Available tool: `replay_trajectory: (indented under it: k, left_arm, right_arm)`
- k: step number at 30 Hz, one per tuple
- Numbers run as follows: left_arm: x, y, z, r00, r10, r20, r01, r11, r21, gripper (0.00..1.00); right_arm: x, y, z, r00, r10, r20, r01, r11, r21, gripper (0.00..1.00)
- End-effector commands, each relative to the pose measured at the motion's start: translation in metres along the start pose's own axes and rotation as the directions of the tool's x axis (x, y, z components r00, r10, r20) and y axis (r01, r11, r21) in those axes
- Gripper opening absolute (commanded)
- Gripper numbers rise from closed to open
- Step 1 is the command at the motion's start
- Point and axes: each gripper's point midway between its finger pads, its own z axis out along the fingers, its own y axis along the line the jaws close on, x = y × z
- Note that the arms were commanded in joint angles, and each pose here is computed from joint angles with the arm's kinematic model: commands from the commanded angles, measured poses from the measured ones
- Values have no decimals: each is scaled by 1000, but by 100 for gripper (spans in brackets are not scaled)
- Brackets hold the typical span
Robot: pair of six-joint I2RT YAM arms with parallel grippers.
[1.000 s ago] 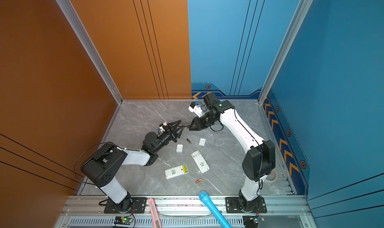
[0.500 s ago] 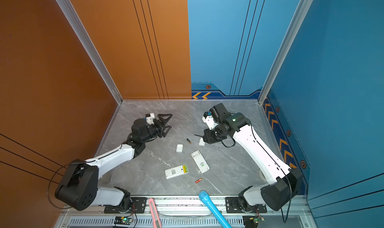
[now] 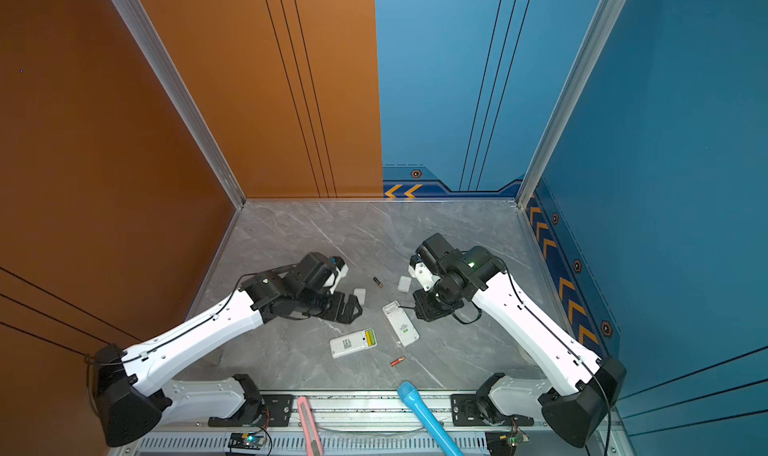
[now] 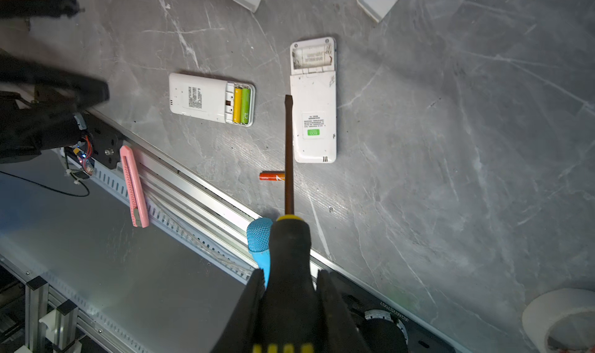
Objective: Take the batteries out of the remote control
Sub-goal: 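Lift the display remote with the left gripper while the right holds the screwdriver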
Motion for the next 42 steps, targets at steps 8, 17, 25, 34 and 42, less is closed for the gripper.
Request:
replay_trajectory:
  k: [8,17,25,34,42]
  left_arm:
    - [71,36,46,911,177,-373,-272,937,-219,97]
    - [71,48,84,846,221,-485,-379,889,-257,98]
    - [62,54,103,872,210,-441,-342,907,-244,90]
    - [76,63,111,876,164,-454,-293,928,-230,72]
    - [76,62,114,903,123,-412,-242,937,-251,56]
  right_arm:
    - [-11,16,17,999,40,-9,-40,998,-48,0]
    - [-19,18,26,998,62,21,-60,996,-67,0]
    - [-24,20,26,996,67,50,-63,995,-80,0]
    - [-28,19,25,996,64,60,-60,995,-74,0]
    - [-34,22,27,996,57,64,-52,995,-81,0]
